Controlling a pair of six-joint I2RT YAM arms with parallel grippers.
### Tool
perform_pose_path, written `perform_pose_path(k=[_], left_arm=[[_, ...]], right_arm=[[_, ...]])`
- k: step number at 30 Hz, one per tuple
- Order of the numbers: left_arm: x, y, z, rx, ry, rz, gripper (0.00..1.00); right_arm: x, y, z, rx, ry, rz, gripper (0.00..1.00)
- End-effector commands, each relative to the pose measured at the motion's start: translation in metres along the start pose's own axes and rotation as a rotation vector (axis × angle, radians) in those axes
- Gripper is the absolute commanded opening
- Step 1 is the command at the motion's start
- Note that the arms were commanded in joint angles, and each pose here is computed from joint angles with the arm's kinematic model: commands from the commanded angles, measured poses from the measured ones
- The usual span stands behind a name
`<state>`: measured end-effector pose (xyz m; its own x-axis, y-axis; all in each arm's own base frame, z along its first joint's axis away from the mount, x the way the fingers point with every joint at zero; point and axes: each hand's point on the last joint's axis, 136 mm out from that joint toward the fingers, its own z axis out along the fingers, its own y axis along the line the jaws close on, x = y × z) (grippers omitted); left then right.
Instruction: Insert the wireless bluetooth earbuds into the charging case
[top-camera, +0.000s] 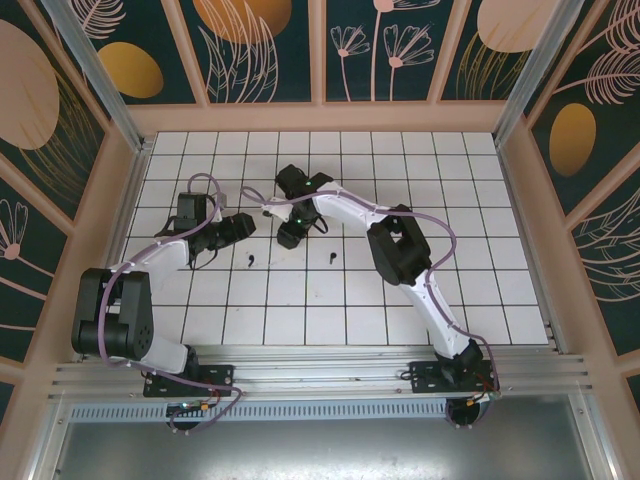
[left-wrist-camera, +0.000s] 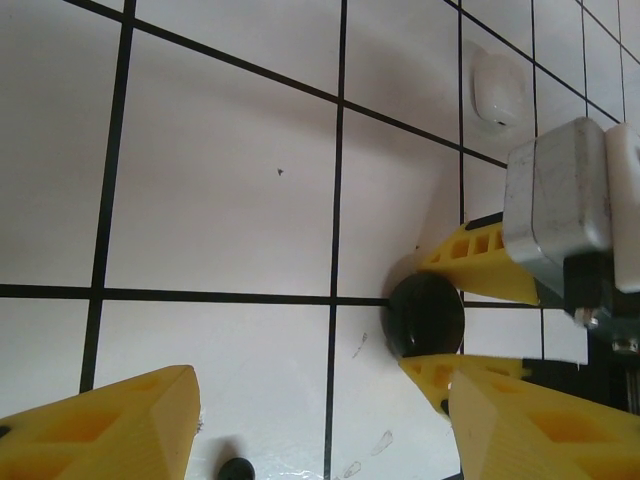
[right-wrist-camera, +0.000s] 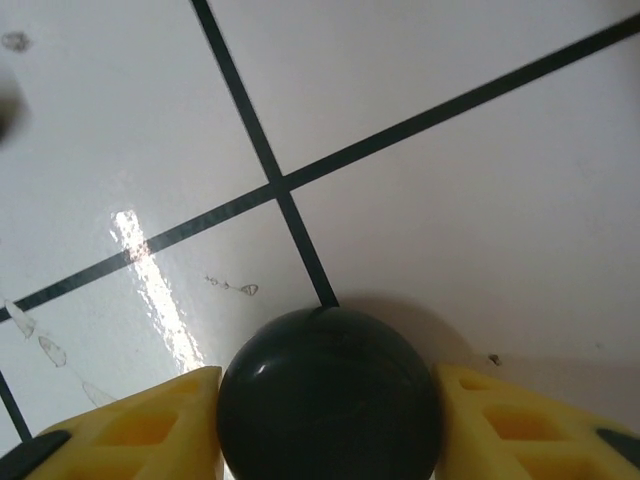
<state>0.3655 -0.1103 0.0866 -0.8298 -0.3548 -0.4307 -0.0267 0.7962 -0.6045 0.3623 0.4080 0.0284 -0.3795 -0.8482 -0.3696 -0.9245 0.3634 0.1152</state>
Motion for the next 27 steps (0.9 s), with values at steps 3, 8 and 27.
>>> perform_pose_path(k=[3,8,27], left_arm=[[-0.003,-0.003,-0.007,0.014,-0.019,0.024,0.66],[-0.005,-0.024,-0.017,0.106,-0.038,0.091,0.65],[-0.025,-0.197,-0.115,0.556,-0.585,0.503,0.63]], right_arm=[[-0.011,-0.003,-0.024,-0.026,-0.048,0.149,0.45],[-0.037,-0.010,-0.062,-0.093,-0.187,0.352,0.44],[-0.115,0.022,-0.278,-0.233,-0.816,0.759,0.42]])
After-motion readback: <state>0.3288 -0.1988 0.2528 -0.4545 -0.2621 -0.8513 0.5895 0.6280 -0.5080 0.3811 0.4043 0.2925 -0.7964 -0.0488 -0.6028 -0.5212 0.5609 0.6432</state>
